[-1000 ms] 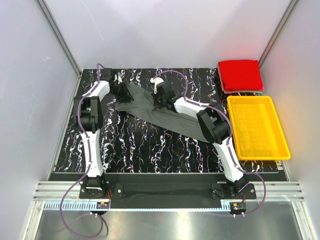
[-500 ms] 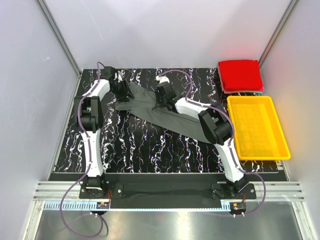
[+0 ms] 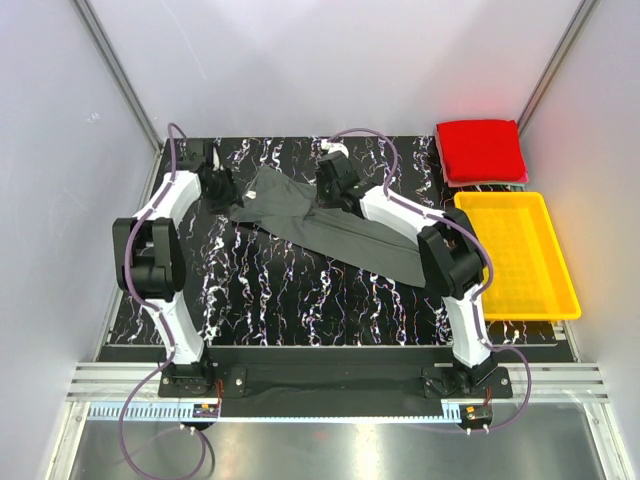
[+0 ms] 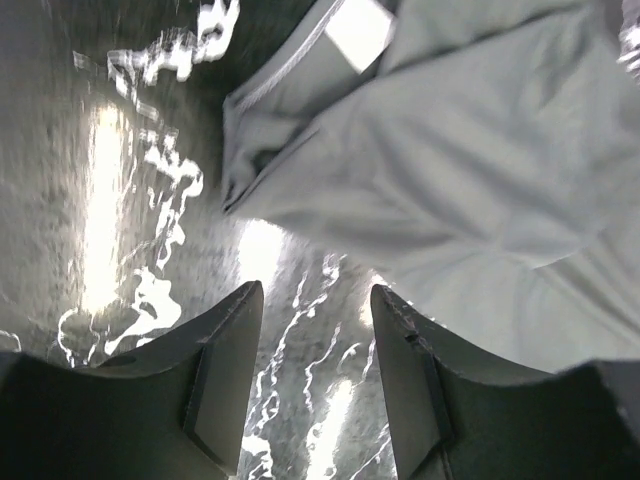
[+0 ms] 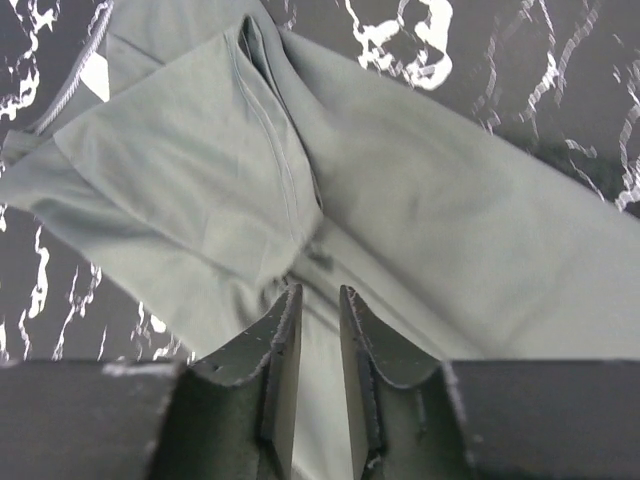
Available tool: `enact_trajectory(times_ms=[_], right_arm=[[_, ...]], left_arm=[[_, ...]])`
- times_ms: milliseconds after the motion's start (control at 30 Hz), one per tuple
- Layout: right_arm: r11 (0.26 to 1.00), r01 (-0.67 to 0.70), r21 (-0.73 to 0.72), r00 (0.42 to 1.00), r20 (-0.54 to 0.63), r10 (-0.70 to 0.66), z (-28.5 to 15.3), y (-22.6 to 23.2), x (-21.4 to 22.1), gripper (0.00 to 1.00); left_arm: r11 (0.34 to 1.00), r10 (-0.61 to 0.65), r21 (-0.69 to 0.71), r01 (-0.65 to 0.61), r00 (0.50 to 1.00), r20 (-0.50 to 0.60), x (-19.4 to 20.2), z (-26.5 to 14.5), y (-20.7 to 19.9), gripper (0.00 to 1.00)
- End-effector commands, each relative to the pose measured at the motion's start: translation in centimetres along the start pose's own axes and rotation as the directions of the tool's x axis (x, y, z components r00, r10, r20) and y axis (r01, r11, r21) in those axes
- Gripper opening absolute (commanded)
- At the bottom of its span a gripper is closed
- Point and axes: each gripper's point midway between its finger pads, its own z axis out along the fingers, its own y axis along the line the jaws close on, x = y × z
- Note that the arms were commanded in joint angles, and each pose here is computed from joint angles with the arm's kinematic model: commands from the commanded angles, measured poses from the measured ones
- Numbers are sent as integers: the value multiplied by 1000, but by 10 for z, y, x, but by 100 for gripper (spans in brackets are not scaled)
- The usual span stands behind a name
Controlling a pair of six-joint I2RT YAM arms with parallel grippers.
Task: Fold and stack the t-shirts
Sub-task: Fold the tshirt
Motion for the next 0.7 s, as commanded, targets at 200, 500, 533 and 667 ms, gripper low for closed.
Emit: enact_trajectory(times_ms=[200, 500, 533, 667], right_arm=[[996, -36, 78, 988, -146, 47, -68, -27, 50, 18], [969, -5, 248, 969, -240, 67, -101, -82, 116, 15], [966, -6, 257, 970, -235, 68, -104, -85, 117, 14], [951, 18, 309, 965, -253, 64, -110, -104, 138, 13]], left_arm=[[997, -74, 5, 74, 997, -26, 2, 36, 19, 51], [999, -31, 24, 33, 998, -48, -7, 57, 20, 50], [999, -29, 16, 29, 998, -55, -6, 60, 21, 48], [999, -33, 8, 34, 998, -44, -13, 61, 28, 25]])
